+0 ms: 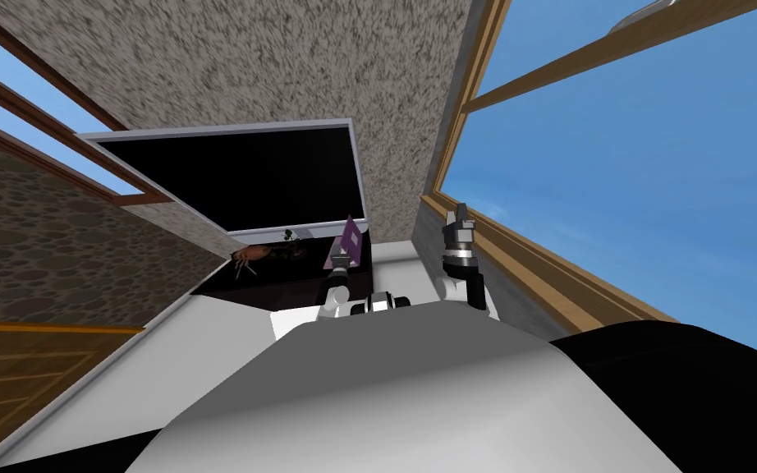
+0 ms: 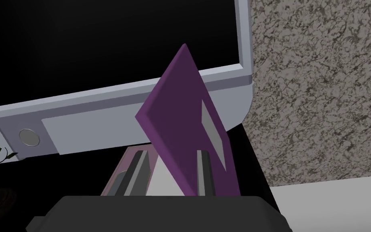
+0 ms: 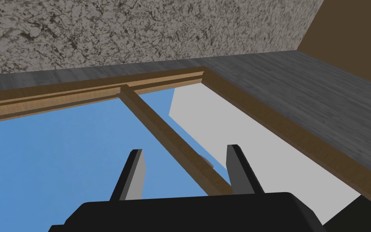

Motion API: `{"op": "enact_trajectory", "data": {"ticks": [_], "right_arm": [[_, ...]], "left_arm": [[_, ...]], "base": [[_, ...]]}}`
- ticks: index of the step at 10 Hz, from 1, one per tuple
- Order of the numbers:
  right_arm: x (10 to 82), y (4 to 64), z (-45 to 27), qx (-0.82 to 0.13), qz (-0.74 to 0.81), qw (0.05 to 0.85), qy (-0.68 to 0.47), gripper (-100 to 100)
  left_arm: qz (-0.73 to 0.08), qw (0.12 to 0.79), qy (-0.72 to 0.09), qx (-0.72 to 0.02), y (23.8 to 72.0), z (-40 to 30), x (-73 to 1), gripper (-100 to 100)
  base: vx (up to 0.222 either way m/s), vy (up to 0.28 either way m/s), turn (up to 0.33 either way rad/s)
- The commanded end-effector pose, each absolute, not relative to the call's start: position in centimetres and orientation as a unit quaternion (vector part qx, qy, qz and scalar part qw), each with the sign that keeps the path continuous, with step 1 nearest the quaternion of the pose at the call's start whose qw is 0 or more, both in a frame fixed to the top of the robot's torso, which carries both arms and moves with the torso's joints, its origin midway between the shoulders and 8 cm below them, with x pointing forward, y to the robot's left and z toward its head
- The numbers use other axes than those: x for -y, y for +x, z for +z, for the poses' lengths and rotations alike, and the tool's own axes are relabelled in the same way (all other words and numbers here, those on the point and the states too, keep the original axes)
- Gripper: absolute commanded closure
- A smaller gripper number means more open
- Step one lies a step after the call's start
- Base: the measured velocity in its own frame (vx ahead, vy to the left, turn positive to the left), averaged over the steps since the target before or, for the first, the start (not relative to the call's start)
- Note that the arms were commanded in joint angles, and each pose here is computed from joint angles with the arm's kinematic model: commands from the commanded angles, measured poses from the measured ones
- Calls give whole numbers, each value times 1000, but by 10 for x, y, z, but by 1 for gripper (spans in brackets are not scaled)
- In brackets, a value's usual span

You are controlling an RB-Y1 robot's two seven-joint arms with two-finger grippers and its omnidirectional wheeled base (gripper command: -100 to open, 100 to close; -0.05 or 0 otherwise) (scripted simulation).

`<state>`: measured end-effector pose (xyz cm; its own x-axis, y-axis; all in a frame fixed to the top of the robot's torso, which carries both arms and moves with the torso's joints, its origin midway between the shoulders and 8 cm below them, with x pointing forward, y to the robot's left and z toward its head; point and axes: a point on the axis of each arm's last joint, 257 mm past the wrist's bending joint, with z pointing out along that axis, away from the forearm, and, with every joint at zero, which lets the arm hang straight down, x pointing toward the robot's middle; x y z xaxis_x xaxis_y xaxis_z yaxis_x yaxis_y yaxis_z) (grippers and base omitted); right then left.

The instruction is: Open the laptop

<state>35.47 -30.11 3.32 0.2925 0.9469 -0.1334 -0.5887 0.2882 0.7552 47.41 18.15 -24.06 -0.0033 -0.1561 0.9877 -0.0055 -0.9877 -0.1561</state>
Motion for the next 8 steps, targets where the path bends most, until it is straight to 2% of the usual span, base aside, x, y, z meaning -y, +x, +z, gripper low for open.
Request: {"op": "enact_trajectory", "data": {"ticks": [1, 3, 5, 8], "right_arm": [[301, 355, 33, -297, 515, 745, 301, 0], [301, 355, 33, -297, 515, 745, 301, 0], [301, 355, 33, -297, 515, 745, 301, 0], [301, 355, 33, -297, 515, 745, 301, 0]], "left_arm": [[-696, 43, -716, -41, 473, -261, -184, 100], [-706, 38, -706, -30, 479, -251, -182, 100], [-708, 6, -706, 11, 479, -262, -175, 100], [-710, -1, -703, 39, 478, -271, -179, 100]], "base": [[-12, 60, -6], [-10, 56, 0], [-14, 92, -151], [-6, 57, -62]]}}
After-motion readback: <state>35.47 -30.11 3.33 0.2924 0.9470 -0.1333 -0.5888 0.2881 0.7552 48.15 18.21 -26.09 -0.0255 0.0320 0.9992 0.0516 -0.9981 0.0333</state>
